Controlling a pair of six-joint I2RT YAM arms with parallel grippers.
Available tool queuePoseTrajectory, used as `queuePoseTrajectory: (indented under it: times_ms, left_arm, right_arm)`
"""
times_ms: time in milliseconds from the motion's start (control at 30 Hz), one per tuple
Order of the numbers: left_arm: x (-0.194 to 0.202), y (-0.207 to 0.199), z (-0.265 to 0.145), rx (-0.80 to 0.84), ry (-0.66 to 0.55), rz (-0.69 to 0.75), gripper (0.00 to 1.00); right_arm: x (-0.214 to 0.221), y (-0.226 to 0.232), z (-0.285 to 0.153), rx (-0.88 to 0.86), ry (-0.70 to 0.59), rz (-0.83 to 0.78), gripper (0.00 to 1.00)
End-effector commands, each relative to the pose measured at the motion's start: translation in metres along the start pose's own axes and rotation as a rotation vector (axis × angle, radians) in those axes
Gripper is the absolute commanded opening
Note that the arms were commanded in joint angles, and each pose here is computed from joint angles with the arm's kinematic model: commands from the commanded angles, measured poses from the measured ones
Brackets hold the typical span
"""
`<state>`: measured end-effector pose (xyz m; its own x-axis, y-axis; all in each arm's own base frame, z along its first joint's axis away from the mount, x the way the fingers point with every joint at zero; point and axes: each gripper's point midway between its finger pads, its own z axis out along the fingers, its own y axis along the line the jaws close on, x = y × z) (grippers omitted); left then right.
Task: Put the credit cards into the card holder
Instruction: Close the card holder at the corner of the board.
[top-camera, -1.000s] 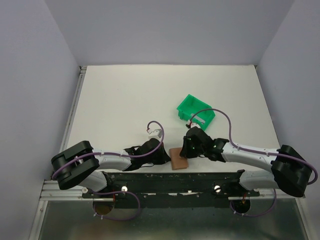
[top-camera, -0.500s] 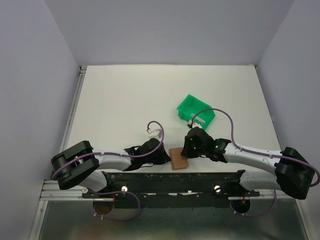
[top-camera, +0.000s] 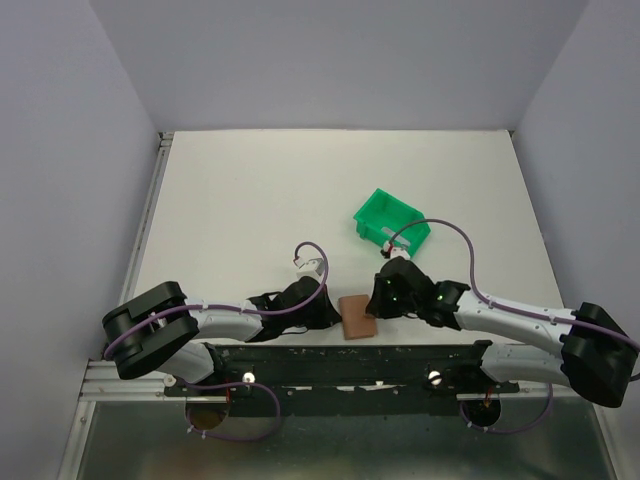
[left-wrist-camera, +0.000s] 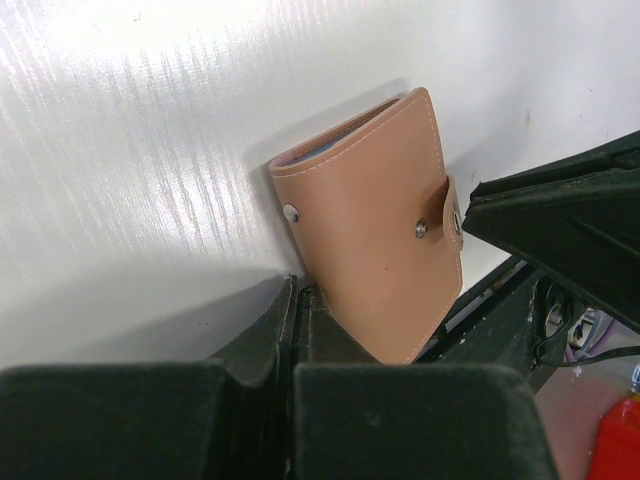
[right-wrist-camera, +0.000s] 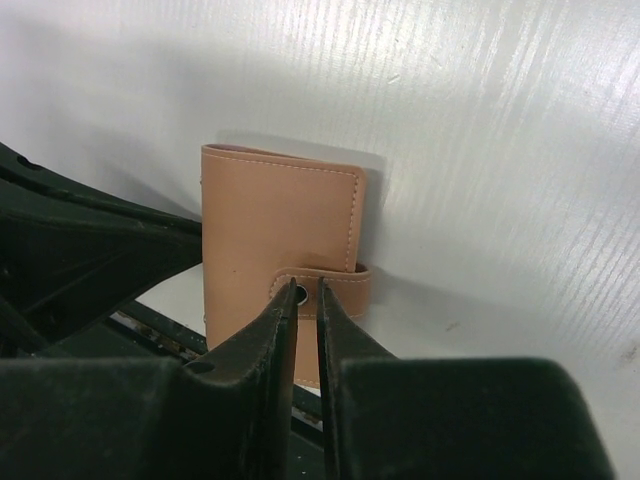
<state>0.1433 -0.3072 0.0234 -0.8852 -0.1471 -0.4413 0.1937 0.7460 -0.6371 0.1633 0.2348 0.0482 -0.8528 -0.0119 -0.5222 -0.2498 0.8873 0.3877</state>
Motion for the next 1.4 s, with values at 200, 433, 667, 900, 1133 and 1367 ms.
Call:
queuePoseTrajectory:
  times_ms: [200,433,667,900,1133,1367]
  left_arm:
    - [0.009,0.006,0.001,-0.026,0.037,0.011,0.0]
    - [0.008,0.006,0.001,-0.025,0.035,0.013,0.0]
    - [0.009,0.007,0.001,-0.029,0.038,0.014,0.0]
    - [0.01,0.008,0.001,-0.03,0.04,0.012,0.0]
    - [0.009,0.007,0.001,-0.027,0.038,0.012,0.0]
    - [0.01,0.008,0.001,-0.029,0.038,0.01,0.0]
  right_arm:
    - [0.009,0.005,0.0,-0.045,0.022,0.006,0.22]
    - [0.007,0.01,0.003,-0.06,0.025,0.005,0.22]
    - [0.01,0.01,0.006,-0.054,0.04,0.003,0.22]
    - [0.012,0.009,0.008,-0.053,0.046,0.005,0.22]
    - [0.011,0.013,0.011,-0.067,0.048,0.006,0.22]
    - [0.009,0.015,0.015,-0.066,0.047,0.009,0.22]
